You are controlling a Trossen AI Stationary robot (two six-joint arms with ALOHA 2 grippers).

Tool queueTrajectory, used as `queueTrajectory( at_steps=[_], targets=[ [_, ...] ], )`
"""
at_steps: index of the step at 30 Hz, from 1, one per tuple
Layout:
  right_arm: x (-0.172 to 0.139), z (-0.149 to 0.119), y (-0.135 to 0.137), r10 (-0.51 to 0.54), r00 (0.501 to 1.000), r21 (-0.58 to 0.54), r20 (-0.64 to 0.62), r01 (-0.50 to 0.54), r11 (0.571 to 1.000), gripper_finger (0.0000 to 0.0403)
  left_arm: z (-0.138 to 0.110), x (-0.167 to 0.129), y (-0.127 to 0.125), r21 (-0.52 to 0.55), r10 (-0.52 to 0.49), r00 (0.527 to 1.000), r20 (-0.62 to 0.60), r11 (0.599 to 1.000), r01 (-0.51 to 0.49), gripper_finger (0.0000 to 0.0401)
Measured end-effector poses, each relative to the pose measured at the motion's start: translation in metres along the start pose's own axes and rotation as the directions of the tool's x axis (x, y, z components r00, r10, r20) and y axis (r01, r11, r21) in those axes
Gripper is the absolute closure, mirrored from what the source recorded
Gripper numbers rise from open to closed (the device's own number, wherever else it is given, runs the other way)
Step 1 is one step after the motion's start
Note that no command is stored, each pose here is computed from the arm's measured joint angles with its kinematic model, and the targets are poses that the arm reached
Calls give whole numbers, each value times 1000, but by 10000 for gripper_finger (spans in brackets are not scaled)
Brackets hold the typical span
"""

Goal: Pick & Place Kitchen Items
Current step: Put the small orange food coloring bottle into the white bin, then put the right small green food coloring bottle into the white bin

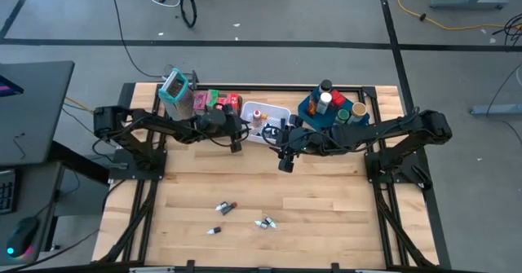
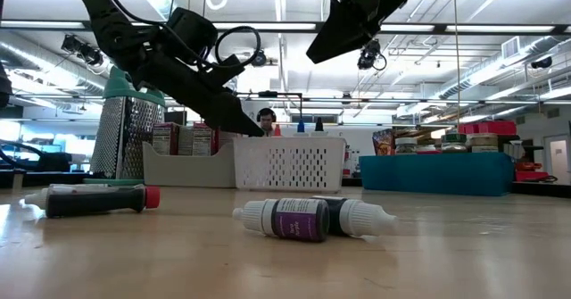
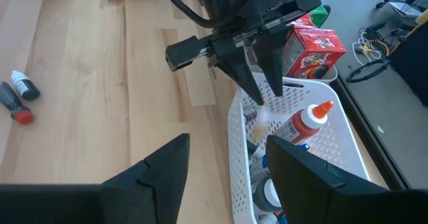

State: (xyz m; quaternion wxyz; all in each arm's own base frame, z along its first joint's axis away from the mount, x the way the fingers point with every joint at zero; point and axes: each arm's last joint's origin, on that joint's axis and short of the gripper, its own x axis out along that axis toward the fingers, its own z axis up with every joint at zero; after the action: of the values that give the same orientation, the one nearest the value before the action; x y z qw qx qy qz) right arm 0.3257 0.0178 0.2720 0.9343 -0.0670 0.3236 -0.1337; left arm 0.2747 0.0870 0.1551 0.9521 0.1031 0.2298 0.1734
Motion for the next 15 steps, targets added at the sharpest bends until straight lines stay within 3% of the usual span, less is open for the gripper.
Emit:
queueTrajectory(
  at_steps=[7, 15],
  targets=[
    [0, 0, 0, 0, 1000, -2, 0, 0, 1000, 195, -2, 0, 0, -5, -5, 1000, -15, 1000, 5, 259],
    [0, 0, 0, 0, 1000, 0, 0, 0, 1000, 195, -1, 0, 0, -11, -5, 1000, -15, 1000, 4, 258]
  ],
)
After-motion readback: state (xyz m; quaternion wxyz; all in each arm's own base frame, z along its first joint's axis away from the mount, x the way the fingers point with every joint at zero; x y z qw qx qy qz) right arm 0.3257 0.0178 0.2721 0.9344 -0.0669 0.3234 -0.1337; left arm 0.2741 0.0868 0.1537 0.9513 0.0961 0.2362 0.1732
